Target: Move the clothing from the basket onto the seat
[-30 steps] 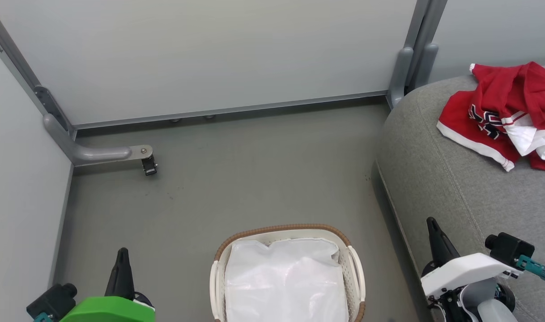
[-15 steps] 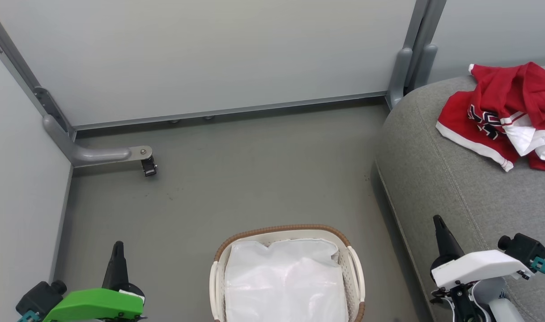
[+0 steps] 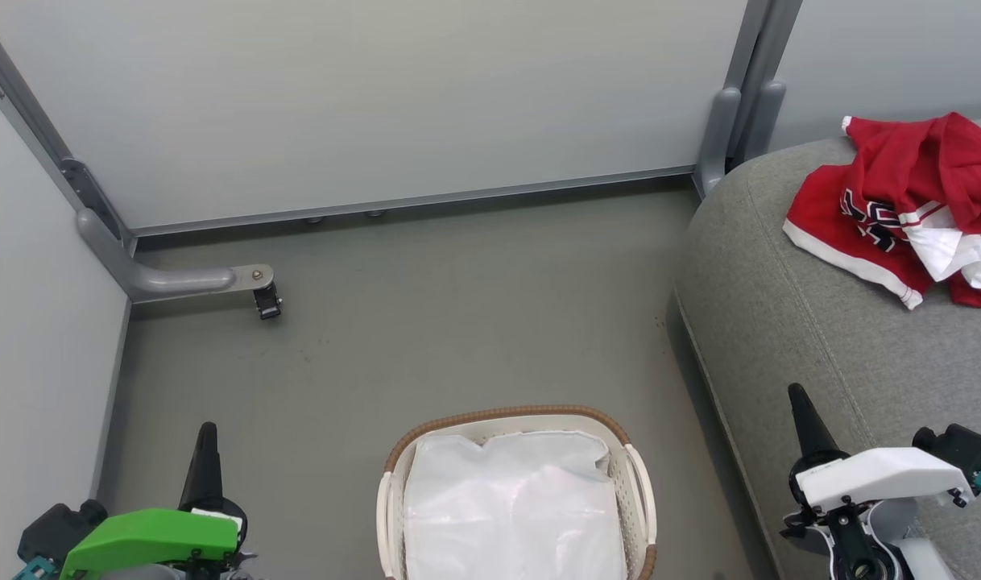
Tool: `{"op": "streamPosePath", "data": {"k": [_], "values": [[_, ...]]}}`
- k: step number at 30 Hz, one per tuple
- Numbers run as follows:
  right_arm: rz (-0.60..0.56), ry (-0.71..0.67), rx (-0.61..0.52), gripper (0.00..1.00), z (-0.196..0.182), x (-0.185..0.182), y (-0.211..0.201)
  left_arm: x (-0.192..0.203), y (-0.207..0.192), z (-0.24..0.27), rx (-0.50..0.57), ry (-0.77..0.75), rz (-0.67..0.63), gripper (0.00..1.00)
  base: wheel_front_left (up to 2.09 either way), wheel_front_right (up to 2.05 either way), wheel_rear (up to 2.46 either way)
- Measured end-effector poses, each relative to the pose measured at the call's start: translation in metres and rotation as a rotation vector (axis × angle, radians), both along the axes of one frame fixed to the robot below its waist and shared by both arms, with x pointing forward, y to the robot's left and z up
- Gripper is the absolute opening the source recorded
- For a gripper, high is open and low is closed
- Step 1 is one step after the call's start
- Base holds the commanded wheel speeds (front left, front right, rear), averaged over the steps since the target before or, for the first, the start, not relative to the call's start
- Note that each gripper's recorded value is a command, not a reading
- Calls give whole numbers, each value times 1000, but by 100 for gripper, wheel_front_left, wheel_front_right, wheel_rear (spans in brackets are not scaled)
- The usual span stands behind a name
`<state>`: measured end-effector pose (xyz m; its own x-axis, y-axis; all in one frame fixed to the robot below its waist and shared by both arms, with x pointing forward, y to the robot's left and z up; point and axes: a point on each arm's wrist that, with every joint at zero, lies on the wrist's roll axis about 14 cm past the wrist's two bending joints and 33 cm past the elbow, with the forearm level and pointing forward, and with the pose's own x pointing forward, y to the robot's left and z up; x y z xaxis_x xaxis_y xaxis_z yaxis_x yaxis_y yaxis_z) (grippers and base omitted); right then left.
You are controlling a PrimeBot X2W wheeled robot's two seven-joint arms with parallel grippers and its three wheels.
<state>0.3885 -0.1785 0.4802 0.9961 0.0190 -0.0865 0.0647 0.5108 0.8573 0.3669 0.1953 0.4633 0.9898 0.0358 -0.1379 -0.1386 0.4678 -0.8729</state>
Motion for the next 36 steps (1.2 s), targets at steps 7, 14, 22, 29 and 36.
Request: {"op": "streamPosePath", "data": {"k": [7,14,22,29,36], "values": [[-11,-3,73,0,2,0,-3,2,1,4,-66,-11,5,0,0,0,0],[-19,-8,142,0,5,0,-6,5,1,8,-129,-25,7,0,0,0,0],[-25,-15,215,0,8,1,-8,8,1,12,-195,-38,8,0,0,0,0],[-31,-23,275,0,11,1,-10,10,2,17,-251,-54,12,0,0,0,0],[-34,-32,333,0,14,1,-12,12,3,21,-304,-65,12,0,0,0,0]]}}
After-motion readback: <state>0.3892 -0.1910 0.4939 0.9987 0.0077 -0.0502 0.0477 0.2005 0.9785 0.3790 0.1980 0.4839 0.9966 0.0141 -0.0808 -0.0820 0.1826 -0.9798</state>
